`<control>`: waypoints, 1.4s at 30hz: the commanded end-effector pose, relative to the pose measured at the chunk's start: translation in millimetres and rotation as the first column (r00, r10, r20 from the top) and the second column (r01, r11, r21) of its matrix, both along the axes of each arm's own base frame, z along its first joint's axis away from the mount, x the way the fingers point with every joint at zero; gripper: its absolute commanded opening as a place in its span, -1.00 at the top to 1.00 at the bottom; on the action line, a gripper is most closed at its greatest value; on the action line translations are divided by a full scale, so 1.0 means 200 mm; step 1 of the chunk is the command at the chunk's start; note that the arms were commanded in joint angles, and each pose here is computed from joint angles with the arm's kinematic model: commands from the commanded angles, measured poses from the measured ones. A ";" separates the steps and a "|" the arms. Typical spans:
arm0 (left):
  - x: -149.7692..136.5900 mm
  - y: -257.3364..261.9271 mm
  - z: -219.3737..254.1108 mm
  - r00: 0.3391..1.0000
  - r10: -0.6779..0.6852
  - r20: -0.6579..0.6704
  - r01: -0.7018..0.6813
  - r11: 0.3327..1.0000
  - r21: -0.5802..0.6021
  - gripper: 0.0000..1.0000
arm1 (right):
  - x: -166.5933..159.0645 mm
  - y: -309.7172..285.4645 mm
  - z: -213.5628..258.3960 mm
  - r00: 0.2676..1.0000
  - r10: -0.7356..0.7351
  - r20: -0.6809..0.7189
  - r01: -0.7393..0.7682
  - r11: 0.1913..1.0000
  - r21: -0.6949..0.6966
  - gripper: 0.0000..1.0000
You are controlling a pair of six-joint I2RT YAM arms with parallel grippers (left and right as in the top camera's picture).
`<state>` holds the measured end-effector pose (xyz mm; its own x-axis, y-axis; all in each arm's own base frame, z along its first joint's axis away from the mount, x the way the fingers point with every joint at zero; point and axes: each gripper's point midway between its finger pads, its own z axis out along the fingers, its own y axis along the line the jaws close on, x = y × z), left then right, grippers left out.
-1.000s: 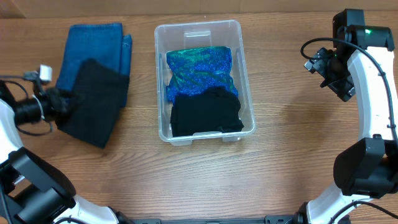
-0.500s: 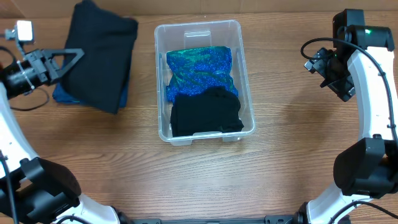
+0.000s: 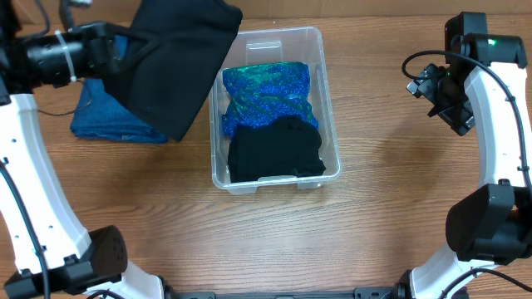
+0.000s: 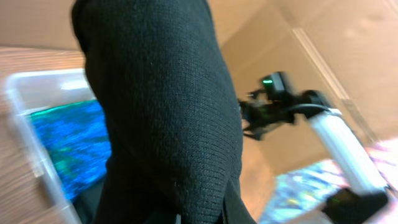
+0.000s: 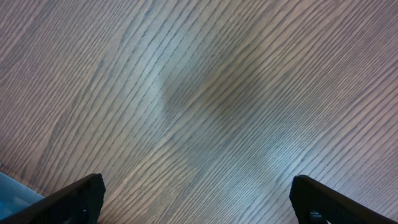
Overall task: Pack container
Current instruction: 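Lift the black cloth with the left gripper and swing it over the container, then lower the black cloth into the container with the left gripper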
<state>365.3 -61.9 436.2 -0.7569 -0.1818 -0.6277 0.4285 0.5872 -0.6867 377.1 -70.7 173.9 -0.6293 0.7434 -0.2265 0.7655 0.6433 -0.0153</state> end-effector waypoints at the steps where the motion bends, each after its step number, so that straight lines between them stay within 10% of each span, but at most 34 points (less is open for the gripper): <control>1: -0.02 -0.10 0.13 0.992 0.128 0.006 -0.128 0.989 0.074 0.92 | -0.01 -0.02 0.04 1.000 -0.010 0.022 0.010 1.000 -0.015 -1.00; 14: 0.10 -0.59 -0.02 0.834 0.516 -0.196 -0.491 0.856 0.164 0.92 | -0.01 -0.02 0.04 1.000 -0.010 0.021 0.010 1.000 -0.015 -1.00; 29: 0.31 -0.96 -0.63 0.754 0.485 -0.443 -0.376 0.872 0.314 0.92 | -0.01 -0.02 0.04 1.000 -0.010 0.022 0.011 1.000 -0.015 -1.00; 42: 0.57 -1.13 -0.78 0.858 0.392 -0.332 -0.309 0.910 0.276 0.92 | -0.01 -0.02 0.04 1.000 -0.010 0.022 0.010 1.000 -0.015 -1.00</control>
